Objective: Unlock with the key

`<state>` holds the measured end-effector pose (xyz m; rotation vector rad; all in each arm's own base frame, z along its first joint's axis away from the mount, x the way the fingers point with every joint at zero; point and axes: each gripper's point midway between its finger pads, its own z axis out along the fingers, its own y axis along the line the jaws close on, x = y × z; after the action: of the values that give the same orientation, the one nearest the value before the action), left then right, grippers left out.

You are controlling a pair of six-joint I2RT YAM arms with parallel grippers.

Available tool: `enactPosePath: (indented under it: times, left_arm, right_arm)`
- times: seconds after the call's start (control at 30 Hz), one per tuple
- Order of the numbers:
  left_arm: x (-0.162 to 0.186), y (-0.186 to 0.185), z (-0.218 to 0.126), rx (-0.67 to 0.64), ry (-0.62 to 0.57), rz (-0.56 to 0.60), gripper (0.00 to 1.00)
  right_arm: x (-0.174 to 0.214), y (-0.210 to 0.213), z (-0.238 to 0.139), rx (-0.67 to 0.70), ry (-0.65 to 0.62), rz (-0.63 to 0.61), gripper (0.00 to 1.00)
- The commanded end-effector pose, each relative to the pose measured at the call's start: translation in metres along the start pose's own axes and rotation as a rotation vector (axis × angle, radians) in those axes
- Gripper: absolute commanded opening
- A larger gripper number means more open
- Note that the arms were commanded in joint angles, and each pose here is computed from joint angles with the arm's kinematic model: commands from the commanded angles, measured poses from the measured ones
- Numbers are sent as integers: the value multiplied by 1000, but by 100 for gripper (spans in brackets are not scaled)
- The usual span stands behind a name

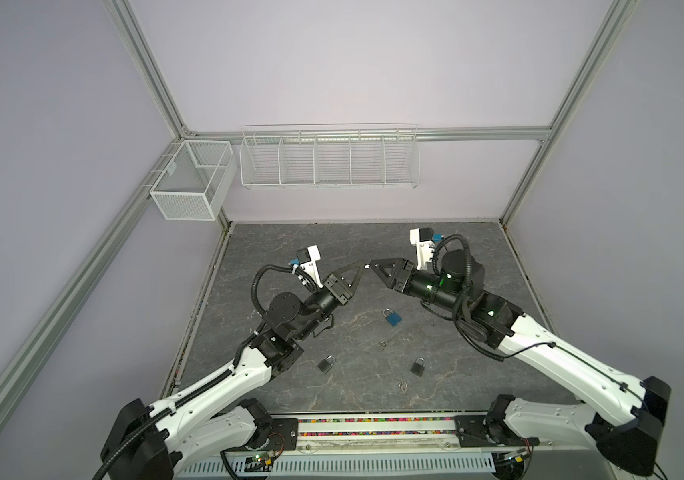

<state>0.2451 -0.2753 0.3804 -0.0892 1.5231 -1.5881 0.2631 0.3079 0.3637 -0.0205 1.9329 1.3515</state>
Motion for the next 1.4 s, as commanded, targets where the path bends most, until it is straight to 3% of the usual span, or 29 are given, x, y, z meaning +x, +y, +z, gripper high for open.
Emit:
enactPosePath:
  times: [0.0, 0.2, 0.43, 0.63, 0.93, 1.07, 1.37]
  left_arm:
    - [0, 6, -7, -126, 142, 155, 0]
    - [6, 16, -20, -237, 357, 294, 0]
    - [19, 3, -21, -201, 541, 414, 0]
    - [27, -9, -20, -119, 606, 461, 0]
    - [34, -17, -13, -59, 678, 484, 0]
    - [35, -15, -14, -68, 700, 492, 0]
    - [38, -16, -11, -48, 719, 494, 0]
  right_arm:
    - [-12, 1, -14, -44, 12, -69, 70]
    - [-2, 4, -22, -205, 176, -175, 77]
    - [24, 5, -34, -346, 282, -311, 75]
    - [38, 7, -33, -423, 319, -340, 73]
    - [56, 18, -32, -517, 307, -507, 56]
    - [52, 15, -32, -477, 268, -540, 58]
    - [59, 19, -23, -518, 347, -491, 58]
